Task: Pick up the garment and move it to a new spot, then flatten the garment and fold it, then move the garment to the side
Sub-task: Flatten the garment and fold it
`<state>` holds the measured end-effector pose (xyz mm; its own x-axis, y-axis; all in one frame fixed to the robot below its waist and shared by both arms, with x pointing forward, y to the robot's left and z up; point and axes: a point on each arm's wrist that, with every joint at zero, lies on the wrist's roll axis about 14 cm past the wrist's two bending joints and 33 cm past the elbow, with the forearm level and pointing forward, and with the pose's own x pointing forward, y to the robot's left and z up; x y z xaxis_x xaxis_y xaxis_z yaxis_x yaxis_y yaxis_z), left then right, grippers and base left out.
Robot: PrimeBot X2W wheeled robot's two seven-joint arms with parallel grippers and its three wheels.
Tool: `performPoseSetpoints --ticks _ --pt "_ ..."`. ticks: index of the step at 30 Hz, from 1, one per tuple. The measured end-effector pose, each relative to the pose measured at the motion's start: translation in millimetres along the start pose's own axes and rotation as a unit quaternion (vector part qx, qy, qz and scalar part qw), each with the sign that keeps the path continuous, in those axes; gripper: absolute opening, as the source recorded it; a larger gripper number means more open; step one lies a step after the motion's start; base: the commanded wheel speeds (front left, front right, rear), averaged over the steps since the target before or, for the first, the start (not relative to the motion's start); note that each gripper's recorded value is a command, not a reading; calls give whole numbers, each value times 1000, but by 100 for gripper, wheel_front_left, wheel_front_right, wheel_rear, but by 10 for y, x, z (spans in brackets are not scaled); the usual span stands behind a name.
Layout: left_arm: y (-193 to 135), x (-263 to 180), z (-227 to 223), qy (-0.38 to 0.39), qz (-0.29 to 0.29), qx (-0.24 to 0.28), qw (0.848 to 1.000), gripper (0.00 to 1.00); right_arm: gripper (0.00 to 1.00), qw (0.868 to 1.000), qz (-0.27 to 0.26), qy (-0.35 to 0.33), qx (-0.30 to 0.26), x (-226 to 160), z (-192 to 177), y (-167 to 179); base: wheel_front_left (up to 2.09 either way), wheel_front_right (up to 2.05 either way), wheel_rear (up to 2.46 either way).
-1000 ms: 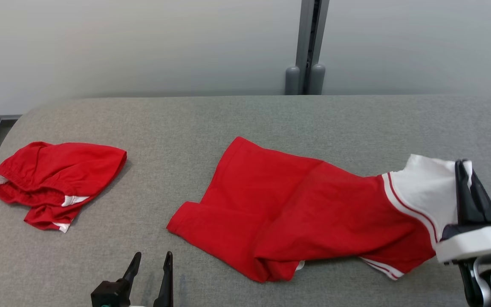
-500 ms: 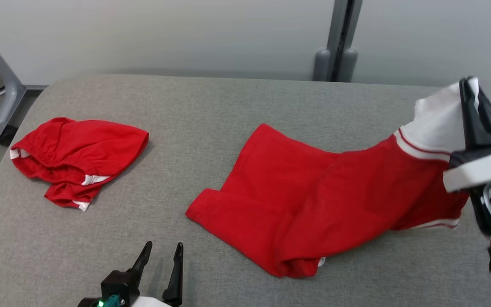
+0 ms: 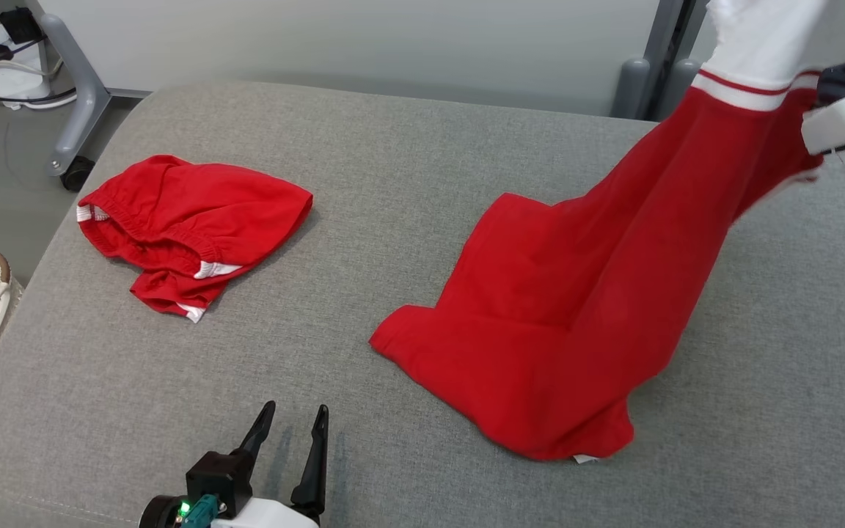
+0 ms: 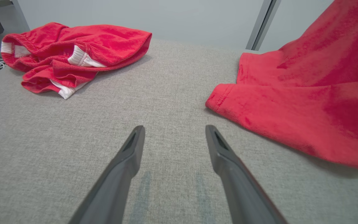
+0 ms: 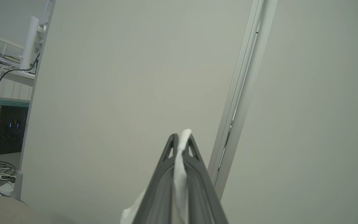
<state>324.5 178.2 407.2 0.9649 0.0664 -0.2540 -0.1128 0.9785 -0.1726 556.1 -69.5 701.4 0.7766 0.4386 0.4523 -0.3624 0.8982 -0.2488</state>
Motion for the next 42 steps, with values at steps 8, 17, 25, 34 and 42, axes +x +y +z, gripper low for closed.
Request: performPoseSetpoints --ticks 8,17,25,34,42 --pt "-34 -40 82 -16 -7 0 1000 100 0 990 -8 -141 -26 318 1223 -157 0 0 0" --pt "-176 -121 87 -23 -32 -1 999 100 0 983 24 -176 -48 124 1753 -23 0 0 0" --pt "-302 -123 112 -26 -51 -8 998 100 0 985 50 -154 -55 256 1660 101 0 0 0" --pt "3 -272 -53 -5 2 -14 1000 100 0 964 100 -246 25 498 2209 619 0 0 0" --pt "8 -218 -75 3 5 -15 1000 100 0 999 5 -51 -10 612 795 -105 0 0 0"
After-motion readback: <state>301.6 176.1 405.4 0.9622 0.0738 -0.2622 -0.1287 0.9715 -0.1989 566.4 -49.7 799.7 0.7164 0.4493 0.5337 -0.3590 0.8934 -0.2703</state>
